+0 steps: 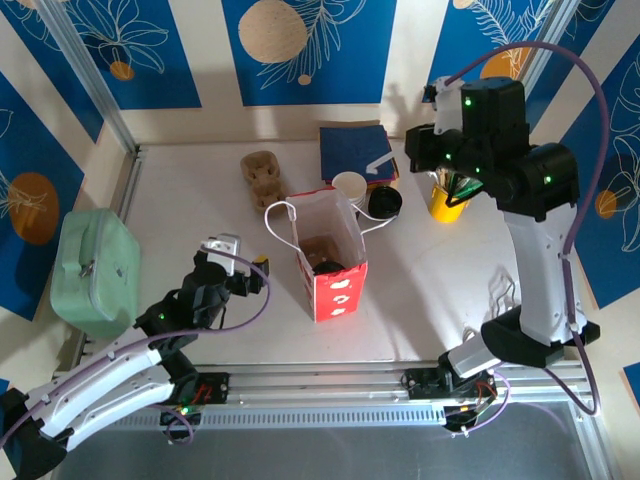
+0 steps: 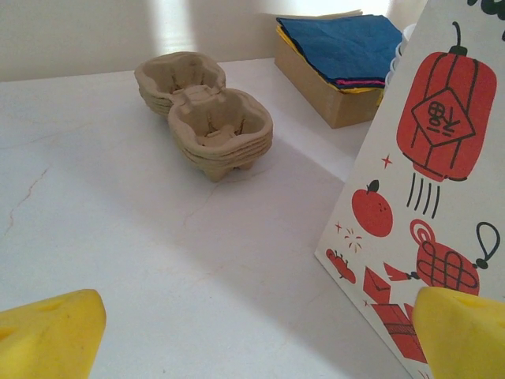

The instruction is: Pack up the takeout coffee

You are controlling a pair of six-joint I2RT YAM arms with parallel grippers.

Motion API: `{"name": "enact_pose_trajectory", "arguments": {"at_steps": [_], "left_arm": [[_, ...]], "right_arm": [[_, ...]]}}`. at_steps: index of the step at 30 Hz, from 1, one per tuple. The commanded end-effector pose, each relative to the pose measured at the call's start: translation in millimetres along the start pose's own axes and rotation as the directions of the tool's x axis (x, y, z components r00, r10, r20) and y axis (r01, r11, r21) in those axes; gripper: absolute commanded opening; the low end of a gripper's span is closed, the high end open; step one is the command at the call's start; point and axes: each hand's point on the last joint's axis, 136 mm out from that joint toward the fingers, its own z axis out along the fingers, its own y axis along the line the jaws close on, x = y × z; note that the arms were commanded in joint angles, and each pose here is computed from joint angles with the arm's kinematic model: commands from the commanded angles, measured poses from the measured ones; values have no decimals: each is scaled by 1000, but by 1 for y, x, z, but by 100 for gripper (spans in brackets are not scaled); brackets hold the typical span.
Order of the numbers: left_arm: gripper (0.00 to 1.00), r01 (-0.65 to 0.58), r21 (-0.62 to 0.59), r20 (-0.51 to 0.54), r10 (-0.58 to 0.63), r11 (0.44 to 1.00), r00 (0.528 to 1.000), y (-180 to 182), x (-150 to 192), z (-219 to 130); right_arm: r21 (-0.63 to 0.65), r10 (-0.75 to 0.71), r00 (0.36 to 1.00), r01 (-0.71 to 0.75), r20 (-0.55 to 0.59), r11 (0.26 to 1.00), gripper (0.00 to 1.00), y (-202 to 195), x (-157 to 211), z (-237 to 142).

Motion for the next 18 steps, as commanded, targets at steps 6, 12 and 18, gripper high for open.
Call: {"name": "enact_pose_trajectory", "arguments": {"at_steps": [6,12,18], "left_arm": [[100,17,24,14,-17,1000,1000,-6,-3,2],[100,26,23,6,-26,999,1000,-6,1,2],[100,29,17,5,-29,999,1000,-3,3,0]], "right_arm": [[-253,-54,994,29,-92,967,7,61,26,2],[-283,-68,982,15,-177,959,7,73,40,28],[-272,-101,961,28,-258,962,7,85,56,68]]}}
